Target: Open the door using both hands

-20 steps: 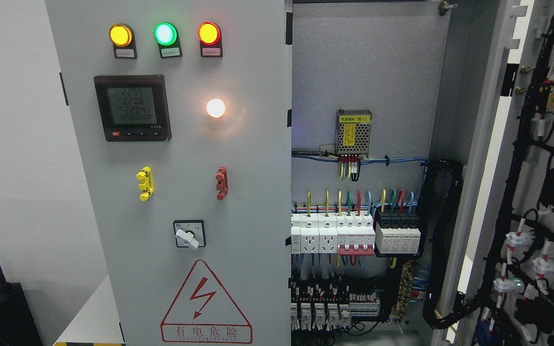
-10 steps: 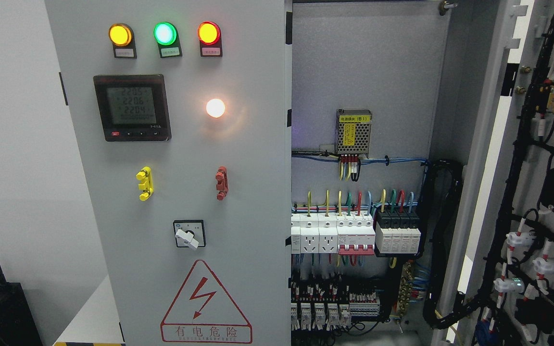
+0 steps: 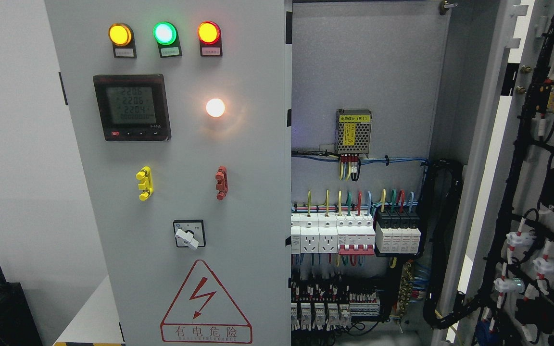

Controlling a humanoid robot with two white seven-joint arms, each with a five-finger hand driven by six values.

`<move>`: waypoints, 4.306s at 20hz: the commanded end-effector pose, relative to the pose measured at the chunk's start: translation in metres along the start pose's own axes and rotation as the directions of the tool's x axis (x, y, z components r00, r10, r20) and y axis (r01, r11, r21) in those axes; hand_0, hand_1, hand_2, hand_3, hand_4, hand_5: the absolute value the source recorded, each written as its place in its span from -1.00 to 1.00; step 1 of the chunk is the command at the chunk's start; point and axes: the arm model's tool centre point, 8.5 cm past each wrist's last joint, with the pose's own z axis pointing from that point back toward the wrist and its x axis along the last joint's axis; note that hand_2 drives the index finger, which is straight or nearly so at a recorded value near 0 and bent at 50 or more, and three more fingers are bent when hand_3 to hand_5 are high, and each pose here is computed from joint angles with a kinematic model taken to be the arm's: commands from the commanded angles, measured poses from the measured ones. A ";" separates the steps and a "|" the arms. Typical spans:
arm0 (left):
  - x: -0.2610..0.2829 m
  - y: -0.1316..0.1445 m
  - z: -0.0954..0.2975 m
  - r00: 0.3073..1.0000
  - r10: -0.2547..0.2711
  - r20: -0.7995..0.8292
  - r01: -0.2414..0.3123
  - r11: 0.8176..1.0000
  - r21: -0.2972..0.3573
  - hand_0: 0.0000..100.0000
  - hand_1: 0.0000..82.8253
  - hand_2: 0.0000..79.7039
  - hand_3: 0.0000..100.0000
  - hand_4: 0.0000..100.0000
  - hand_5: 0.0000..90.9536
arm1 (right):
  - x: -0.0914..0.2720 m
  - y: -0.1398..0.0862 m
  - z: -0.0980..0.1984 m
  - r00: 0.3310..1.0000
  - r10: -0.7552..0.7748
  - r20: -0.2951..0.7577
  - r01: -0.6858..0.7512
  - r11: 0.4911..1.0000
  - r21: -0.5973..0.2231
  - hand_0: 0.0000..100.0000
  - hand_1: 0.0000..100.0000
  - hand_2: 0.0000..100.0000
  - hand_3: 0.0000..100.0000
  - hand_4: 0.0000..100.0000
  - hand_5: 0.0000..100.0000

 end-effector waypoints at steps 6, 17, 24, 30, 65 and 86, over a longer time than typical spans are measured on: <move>0.000 -0.001 0.000 1.000 0.000 0.000 0.000 1.000 -0.002 -1.00 -1.00 -1.00 -1.00 -0.91 -1.00 | -0.004 0.006 -0.042 0.999 0.012 0.031 -0.015 0.997 0.082 -1.00 -1.00 -1.00 -1.00 -1.00 -1.00; 0.000 -0.001 0.000 1.000 0.001 0.001 -0.001 1.000 -0.002 -1.00 -1.00 -1.00 -1.00 -0.91 -1.00 | -0.005 0.003 -0.087 0.999 0.010 0.053 -0.017 0.991 0.132 -1.00 -1.00 -1.00 -1.00 -1.00 -1.00; 0.000 -0.001 0.000 1.000 0.001 0.001 -0.001 1.000 -0.002 -1.00 -1.00 -1.00 -1.00 -0.91 -1.00 | 0.006 -0.015 -0.125 0.998 0.010 0.062 -0.018 0.992 0.123 -1.00 -1.00 -1.00 -1.00 -1.00 -1.00; 0.000 -0.001 0.000 1.000 0.000 0.000 0.000 1.000 -0.002 -1.00 -1.00 -1.00 -1.00 -0.91 -1.00 | 0.013 -0.021 -0.144 0.997 0.034 0.070 -0.042 0.991 0.124 -1.00 -1.00 -1.00 -1.00 -1.00 -1.00; 0.000 -0.001 0.000 1.000 0.000 0.000 0.000 1.000 -0.002 -1.00 -1.00 -1.00 -1.00 -0.91 -1.00 | 0.036 -0.028 -0.204 0.999 0.044 0.015 -0.046 0.989 0.143 -1.00 -1.00 -1.00 -1.00 -1.00 -1.00; 0.000 -0.001 0.000 1.000 0.001 0.001 -0.001 1.000 -0.002 -1.00 -1.00 -1.00 -1.00 -0.91 -1.00 | 0.038 -0.034 -0.221 0.999 0.016 -0.028 -0.012 0.990 0.138 -1.00 -1.00 -1.00 -1.00 -1.00 -1.00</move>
